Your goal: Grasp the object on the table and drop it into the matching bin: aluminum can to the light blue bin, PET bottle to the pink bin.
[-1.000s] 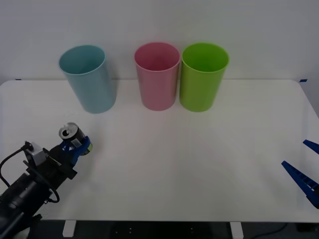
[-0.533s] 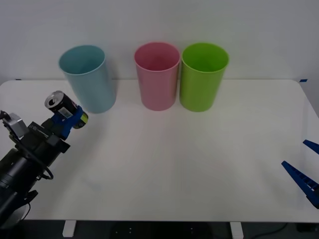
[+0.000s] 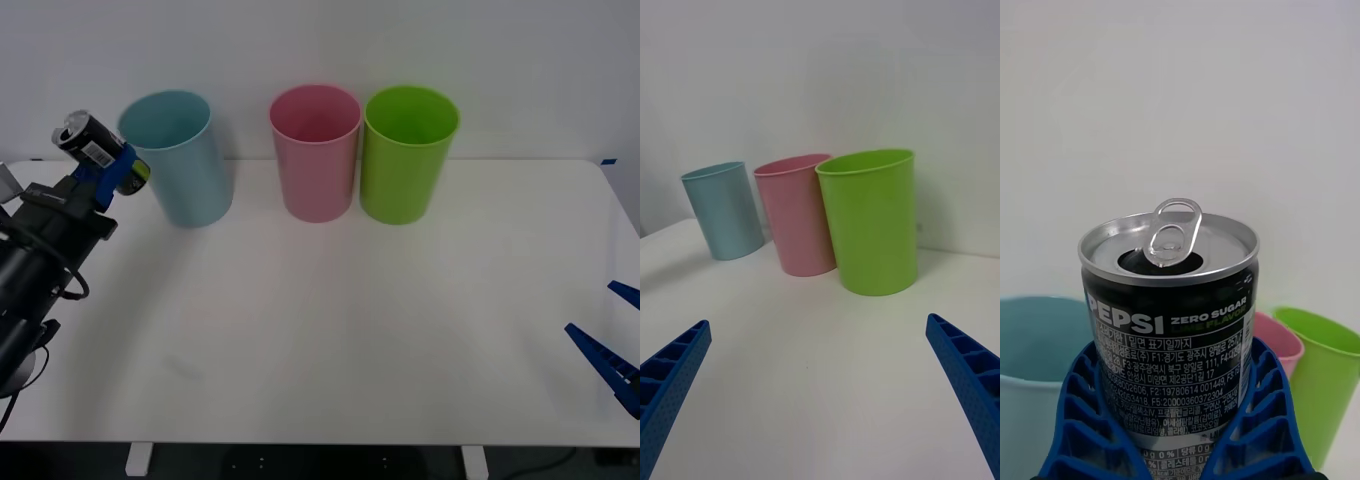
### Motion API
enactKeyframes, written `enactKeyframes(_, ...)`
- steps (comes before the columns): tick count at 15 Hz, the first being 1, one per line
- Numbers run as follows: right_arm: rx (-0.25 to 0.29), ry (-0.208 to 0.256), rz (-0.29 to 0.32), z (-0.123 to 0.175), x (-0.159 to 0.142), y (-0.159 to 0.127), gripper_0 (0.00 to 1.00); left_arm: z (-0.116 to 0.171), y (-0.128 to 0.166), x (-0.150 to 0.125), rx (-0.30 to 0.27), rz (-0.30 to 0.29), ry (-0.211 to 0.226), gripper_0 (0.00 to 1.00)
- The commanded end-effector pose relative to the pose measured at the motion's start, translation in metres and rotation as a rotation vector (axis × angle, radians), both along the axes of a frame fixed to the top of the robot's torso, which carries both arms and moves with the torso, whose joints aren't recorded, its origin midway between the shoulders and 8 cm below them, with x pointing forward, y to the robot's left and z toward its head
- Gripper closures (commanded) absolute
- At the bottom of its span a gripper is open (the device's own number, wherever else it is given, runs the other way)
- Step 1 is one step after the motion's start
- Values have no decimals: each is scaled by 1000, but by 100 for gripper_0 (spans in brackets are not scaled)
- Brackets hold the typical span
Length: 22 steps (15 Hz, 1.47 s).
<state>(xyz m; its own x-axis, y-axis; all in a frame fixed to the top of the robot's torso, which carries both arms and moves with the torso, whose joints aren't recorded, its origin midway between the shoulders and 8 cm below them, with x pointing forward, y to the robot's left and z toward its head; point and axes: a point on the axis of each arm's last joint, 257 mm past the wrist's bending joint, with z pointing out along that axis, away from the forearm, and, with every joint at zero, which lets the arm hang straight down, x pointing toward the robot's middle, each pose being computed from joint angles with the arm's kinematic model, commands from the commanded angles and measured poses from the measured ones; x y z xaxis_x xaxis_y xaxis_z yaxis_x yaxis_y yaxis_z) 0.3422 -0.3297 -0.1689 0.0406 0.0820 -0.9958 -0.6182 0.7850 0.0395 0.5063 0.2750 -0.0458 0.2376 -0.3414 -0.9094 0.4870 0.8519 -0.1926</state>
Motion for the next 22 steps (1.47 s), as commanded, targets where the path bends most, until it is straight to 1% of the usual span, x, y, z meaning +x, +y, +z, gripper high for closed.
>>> enactKeyframes(1,0,0,0,0,0,0,0,21,8,13,-4,22,-7,100)
enactKeyframes(5,0,0,0,0,0,0,0,38,15,39,28,78,-3,100)
enactKeyframes(9,0,0,0,0,0,0,0,36,19,77,82,110,18,100)
enactKeyframes(11,0,0,0,0,0,0,0,35,20,94,112,121,30,100)
enactKeyframes(13,0,0,0,0,0,0,0,30,23,113,164,143,37,100)
enactKeyframes(15,0,0,0,0,0,0,0,31,22,130,201,153,44,100)
enactKeyframes(18,0,0,0,0,0,0,0,36,19,146,215,160,54,100)
enactKeyframes(19,0,0,0,0,0,0,0,36,16,152,210,157,61,99)
enactKeyframes(22,0,0,0,0,0,0,0,37,10,168,232,162,80,100)
